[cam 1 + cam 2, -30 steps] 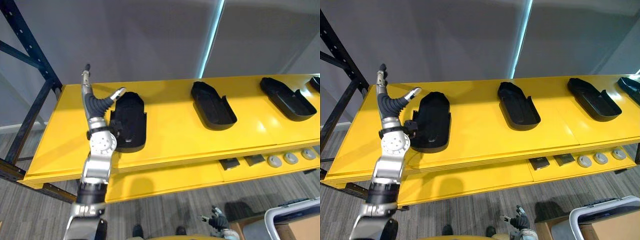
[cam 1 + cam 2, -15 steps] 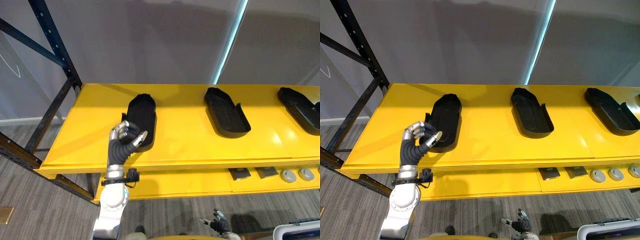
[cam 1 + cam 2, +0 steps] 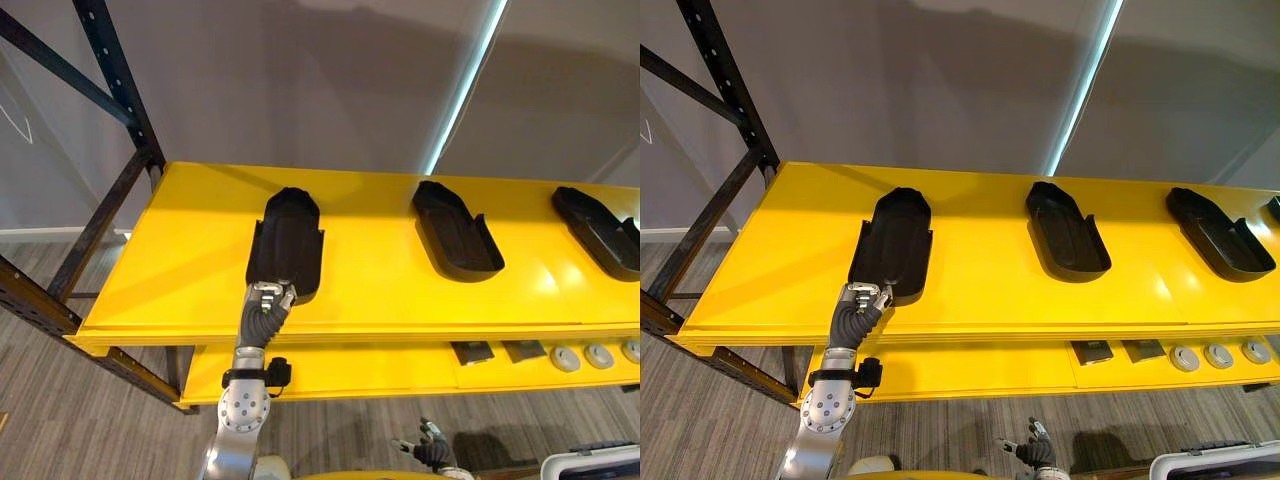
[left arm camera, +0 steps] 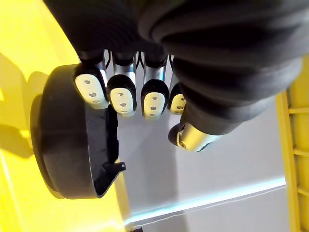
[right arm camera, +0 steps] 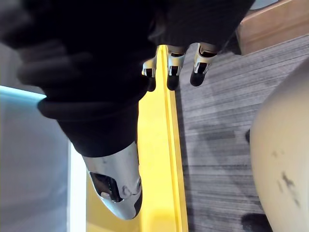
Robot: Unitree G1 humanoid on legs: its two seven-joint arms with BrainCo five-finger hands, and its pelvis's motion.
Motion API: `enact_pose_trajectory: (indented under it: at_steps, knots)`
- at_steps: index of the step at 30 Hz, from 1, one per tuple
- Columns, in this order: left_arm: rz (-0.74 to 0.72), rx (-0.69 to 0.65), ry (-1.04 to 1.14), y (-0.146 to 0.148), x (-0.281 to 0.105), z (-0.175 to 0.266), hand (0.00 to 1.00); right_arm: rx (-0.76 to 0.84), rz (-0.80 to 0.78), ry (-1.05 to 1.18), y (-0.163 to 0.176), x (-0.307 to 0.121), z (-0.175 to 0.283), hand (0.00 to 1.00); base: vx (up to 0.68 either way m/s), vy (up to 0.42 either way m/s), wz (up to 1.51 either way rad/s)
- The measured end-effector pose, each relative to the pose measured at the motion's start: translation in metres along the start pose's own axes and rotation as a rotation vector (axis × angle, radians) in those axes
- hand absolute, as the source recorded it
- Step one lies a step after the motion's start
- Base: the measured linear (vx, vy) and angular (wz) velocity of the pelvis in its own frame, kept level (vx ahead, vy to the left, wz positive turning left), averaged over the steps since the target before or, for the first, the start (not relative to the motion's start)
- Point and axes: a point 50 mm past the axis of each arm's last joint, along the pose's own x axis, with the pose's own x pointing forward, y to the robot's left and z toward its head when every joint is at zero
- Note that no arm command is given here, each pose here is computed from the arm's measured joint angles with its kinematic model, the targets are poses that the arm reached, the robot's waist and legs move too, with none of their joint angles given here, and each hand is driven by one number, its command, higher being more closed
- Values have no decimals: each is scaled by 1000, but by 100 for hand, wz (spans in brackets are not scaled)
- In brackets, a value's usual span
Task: Walk over and take plastic housings, then place them on the shelf
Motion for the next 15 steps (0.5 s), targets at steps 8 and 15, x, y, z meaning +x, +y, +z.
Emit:
enact_pose_trajectory:
  at_steps: [8, 15]
  knots:
    - [2, 25, 33, -6, 12, -8, 100, -4, 0, -7, 0, -2, 1, 0, 10, 4, -5]
    - [21, 47, 37, -8, 34, -12, 100, -4, 2, -7, 1, -1, 2, 0, 32, 2, -7]
